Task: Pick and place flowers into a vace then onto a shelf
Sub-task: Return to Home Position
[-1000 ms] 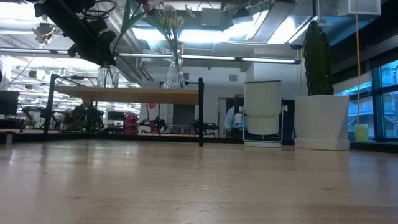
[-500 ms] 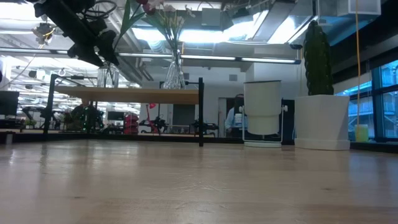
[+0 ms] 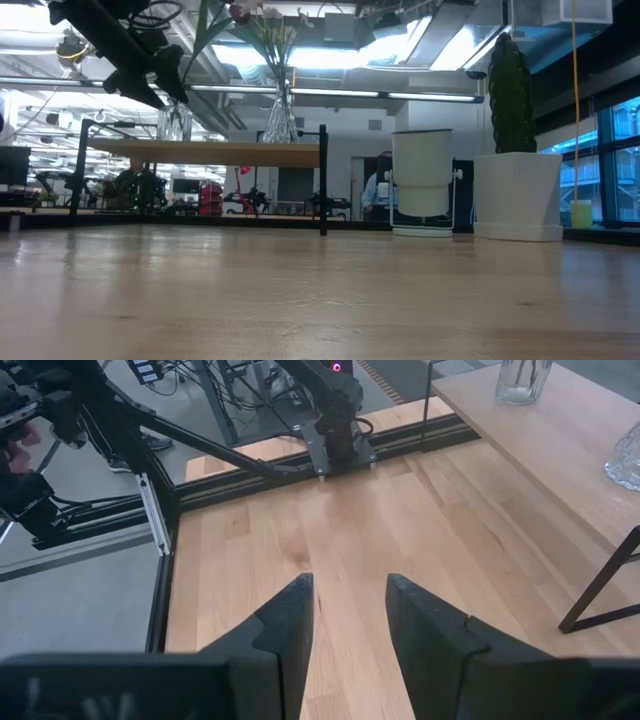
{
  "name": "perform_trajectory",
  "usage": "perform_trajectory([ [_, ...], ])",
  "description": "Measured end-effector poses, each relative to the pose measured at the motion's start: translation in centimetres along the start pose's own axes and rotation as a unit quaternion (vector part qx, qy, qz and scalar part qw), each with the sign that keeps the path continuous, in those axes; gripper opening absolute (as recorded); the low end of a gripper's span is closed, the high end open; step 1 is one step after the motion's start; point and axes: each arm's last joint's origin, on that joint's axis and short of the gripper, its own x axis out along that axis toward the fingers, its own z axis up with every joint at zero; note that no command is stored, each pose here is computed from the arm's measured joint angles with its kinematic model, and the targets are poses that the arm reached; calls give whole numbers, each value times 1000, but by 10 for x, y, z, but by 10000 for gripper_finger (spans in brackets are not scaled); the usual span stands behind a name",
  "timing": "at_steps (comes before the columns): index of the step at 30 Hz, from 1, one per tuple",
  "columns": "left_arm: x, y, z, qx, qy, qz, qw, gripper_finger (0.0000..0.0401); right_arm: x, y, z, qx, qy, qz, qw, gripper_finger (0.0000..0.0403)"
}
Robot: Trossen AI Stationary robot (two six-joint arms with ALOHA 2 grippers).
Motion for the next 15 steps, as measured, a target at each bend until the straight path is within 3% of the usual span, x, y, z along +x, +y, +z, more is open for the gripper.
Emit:
perform_trajectory([
  [15,-6,1,-6,-14,23,2,1000,306,0,0,0,0,0,0,1000,130],
])
